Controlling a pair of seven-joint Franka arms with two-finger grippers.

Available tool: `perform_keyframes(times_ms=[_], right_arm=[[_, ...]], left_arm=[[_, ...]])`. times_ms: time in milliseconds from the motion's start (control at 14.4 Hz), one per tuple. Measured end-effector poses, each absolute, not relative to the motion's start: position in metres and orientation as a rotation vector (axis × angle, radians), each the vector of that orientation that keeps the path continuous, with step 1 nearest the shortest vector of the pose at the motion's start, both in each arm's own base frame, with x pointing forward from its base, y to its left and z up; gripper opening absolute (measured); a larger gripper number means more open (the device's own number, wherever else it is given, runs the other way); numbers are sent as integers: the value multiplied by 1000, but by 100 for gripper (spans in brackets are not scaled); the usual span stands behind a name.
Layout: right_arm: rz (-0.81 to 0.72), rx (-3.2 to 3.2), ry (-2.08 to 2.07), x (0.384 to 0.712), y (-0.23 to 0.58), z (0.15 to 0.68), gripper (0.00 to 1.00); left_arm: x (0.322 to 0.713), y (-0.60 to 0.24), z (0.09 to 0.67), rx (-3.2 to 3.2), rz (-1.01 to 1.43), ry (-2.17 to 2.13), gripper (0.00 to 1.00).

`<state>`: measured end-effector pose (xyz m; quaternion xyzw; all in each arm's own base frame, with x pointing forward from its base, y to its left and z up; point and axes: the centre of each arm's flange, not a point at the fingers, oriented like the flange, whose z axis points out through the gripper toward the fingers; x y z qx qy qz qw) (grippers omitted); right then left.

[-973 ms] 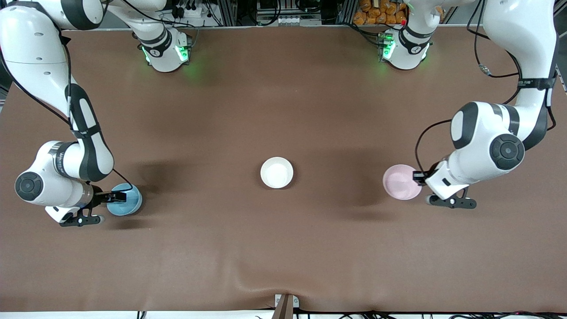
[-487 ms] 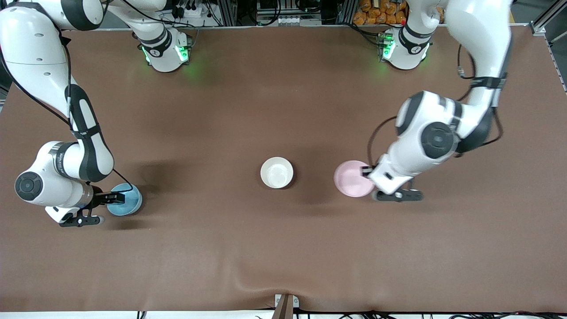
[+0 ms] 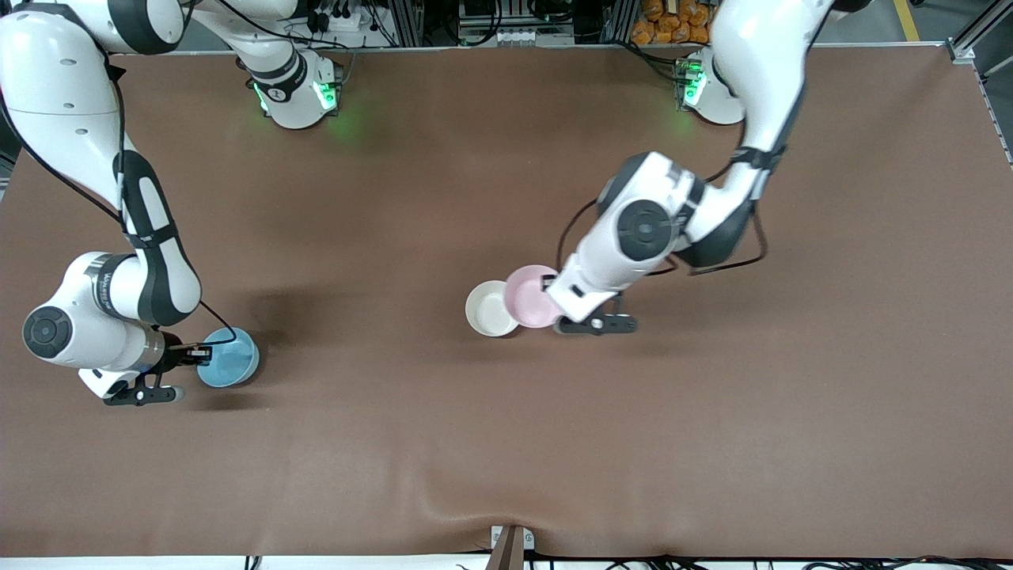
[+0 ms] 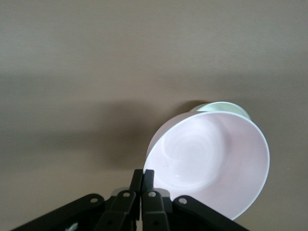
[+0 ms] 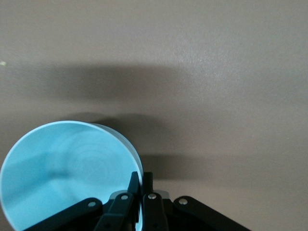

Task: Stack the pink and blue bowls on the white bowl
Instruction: 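Carry the pink bowl with the left gripper over the white bowl, then lower the pink bowl into the white bowl while the right gripper lifts blue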

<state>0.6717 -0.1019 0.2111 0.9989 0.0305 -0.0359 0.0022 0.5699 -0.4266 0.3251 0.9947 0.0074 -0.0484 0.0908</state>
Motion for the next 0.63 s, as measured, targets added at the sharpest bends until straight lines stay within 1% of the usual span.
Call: perform_keyframes(times_ms=[278,417,626], right_arm=[[-51,3136,113,681,-96,240,3],[-8,3149,141,686,-81,272,3],[19,3240,114,684,-57,314,3]], left_arm=[[556,-458,296,2941,-121,2,2],[555,-464,285,2935,-109,0,2],[556,-465,269,2933,-108,7,2]])
